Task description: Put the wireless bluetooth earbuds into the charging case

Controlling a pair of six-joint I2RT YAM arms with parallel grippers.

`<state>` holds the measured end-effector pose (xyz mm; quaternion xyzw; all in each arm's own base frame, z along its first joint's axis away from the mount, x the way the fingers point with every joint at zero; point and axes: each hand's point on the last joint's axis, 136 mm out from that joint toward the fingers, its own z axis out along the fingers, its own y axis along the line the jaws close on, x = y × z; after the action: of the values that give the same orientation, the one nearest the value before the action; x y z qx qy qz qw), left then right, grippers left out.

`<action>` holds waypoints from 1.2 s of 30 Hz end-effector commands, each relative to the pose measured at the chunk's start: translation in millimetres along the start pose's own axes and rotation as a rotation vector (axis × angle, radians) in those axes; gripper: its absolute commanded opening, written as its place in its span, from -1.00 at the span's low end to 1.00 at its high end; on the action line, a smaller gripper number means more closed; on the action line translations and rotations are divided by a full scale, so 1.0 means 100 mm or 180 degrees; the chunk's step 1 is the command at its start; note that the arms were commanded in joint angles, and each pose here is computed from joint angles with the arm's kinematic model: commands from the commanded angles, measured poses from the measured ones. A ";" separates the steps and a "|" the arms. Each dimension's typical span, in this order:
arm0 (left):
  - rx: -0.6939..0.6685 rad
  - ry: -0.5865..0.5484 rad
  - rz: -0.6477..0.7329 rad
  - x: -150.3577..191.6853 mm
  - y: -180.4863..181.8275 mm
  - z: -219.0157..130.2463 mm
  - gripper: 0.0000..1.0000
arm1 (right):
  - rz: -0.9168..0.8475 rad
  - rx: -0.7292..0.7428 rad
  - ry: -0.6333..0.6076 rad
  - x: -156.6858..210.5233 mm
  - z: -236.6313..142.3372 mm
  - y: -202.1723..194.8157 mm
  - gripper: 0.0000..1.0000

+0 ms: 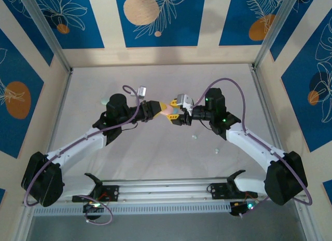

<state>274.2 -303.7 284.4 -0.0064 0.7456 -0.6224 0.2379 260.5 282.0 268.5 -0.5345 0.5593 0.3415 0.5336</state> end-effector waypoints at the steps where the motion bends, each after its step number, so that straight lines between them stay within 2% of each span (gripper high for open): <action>1: 0.0185 0.0022 0.0089 0.02 -0.17 0.01 -0.75 | -0.0063 -0.0014 -0.0097 -0.16 0.01 -0.03 -0.07; 6: 0.0176 0.0023 0.0117 0.03 -0.16 0.01 -0.70 | -0.0026 -0.0022 -0.0129 -0.20 0.00 -0.02 -0.25; 7: 0.0178 0.0017 0.0163 0.03 -0.17 0.00 -0.61 | -0.0001 -0.0045 -0.0134 -0.21 -0.01 -0.01 -0.26; 9: 0.0172 -0.0015 0.0299 0.02 -0.19 -0.02 -0.22 | 0.0084 -0.0140 -0.0139 -0.22 -0.03 0.02 -0.28; 10: 0.0171 -0.0042 0.0408 0.01 -0.21 -0.04 -0.11 | 0.0134 -0.0197 -0.0139 -0.22 -0.05 0.04 -0.29; 12: 0.0156 -0.0126 0.0786 0.00 -0.27 -0.12 0.11 | 0.0288 -0.0397 -0.0150 -0.24 -0.09 0.11 -0.29; 15: 0.0052 -0.0202 0.1642 0.02 -0.34 -0.28 0.27 | 0.0526 -0.0764 -0.0214 -0.34 -0.18 0.23 -0.29; 19: 0.0185 -0.0130 0.2974 0.24 -0.44 -0.50 0.34 | 0.0704 -0.1091 -0.0277 -0.47 -0.27 0.33 -0.30; 22: 0.0215 -0.0185 0.3564 0.31 -0.46 -0.60 0.39 | 0.0710 -0.1347 -0.0364 -0.60 -0.34 0.43 -0.30; 25: 0.0271 -0.0130 0.3707 0.31 -0.51 -0.57 0.39 | 0.0710 -0.1441 -0.0384 -0.67 -0.36 0.47 -0.30; 28: 0.0520 -0.0014 0.3683 0.35 -0.60 -0.48 0.36 | 0.0669 -0.1450 -0.0386 -0.70 -0.34 0.48 -0.30; 36: 0.0813 -0.0034 0.3668 0.34 -0.75 -0.36 0.32 | 0.0612 -0.1350 -0.0331 -0.69 -0.27 0.46 -0.29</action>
<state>222.0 -291.1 307.6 0.3927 0.6117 -0.4634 0.5068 201.5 279.2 323.8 -0.5548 0.5028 0.5283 0.4004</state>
